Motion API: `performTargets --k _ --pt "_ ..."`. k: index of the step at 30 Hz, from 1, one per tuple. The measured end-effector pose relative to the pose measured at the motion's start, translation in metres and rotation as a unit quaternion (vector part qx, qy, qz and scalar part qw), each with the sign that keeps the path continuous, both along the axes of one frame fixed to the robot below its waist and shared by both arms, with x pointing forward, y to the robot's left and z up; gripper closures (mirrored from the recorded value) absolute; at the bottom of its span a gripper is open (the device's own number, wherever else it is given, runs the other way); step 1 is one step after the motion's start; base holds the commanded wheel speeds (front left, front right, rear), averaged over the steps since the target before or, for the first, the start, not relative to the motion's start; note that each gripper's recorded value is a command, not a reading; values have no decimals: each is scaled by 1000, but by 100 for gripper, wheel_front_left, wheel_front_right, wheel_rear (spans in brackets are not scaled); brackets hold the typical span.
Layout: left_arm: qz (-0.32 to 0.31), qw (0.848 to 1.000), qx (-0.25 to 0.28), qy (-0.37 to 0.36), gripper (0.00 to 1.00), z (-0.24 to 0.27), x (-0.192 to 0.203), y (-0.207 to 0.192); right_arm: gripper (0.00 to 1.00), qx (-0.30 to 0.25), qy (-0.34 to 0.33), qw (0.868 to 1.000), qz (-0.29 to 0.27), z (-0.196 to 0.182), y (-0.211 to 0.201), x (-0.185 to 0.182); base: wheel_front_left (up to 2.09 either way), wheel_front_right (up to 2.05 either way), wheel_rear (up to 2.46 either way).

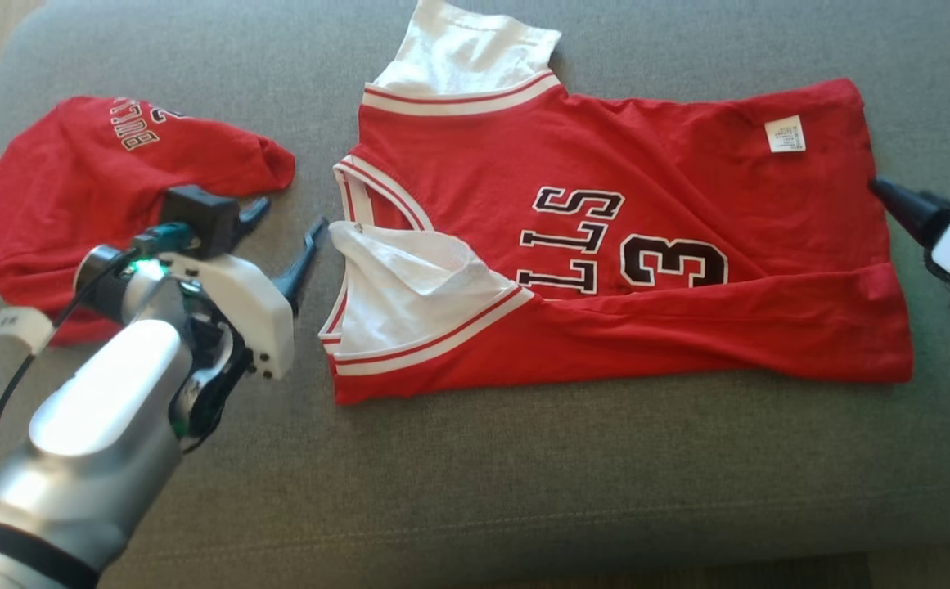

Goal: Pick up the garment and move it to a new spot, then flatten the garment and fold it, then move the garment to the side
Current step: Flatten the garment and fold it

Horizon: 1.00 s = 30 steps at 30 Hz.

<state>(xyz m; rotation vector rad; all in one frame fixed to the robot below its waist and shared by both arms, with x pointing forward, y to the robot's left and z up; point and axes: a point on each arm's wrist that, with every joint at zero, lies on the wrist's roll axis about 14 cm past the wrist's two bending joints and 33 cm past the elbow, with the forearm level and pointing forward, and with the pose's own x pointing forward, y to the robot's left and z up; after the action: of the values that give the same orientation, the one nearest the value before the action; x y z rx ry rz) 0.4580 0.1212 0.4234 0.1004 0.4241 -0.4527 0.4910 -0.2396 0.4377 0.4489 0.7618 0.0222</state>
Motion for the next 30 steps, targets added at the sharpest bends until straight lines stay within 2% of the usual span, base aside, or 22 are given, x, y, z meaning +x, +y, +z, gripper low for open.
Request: performTargets --k 4,6,8,10,15,18,21,24,30 --pt "57 996 -31 -62 0 26 16 8 0 2 -91 996 -3 33 8 13 0 0 0" --pt "89 989 -56 -107 0 48 24 13 0 -29 -159 987 9 60 10 19 0 0 0" --pt "118 979 -84 -141 0 68 30 17 0 -75 -242 967 29 93 13 19 0 0 0" --pt "145 968 -118 -170 0 91 33 20 0 -93 -307 947 28 115 14 13 0 0 0" --pt "198 926 -202 -250 0 152 16 31 0 -108 -398 911 5 140 9 -18 0 0 0" --pt "245 899 -244 -268 0 157 -17 37 0 -125 -446 886 -21 151 6 -45 0 0 0" --pt "246 906 -246 -241 0 131 -44 23 0 -127 -448 885 -29 138 12 -67 0 0 0" --pt "257 910 -240 -222 0 111 -60 21 0 -115 -432 894 -44 115 19 -86 0 0 0" --pt "240 925 -215 -202 0 90 -78 14 0 -104 -398 909 -63 80 25 -108 0 0 0"
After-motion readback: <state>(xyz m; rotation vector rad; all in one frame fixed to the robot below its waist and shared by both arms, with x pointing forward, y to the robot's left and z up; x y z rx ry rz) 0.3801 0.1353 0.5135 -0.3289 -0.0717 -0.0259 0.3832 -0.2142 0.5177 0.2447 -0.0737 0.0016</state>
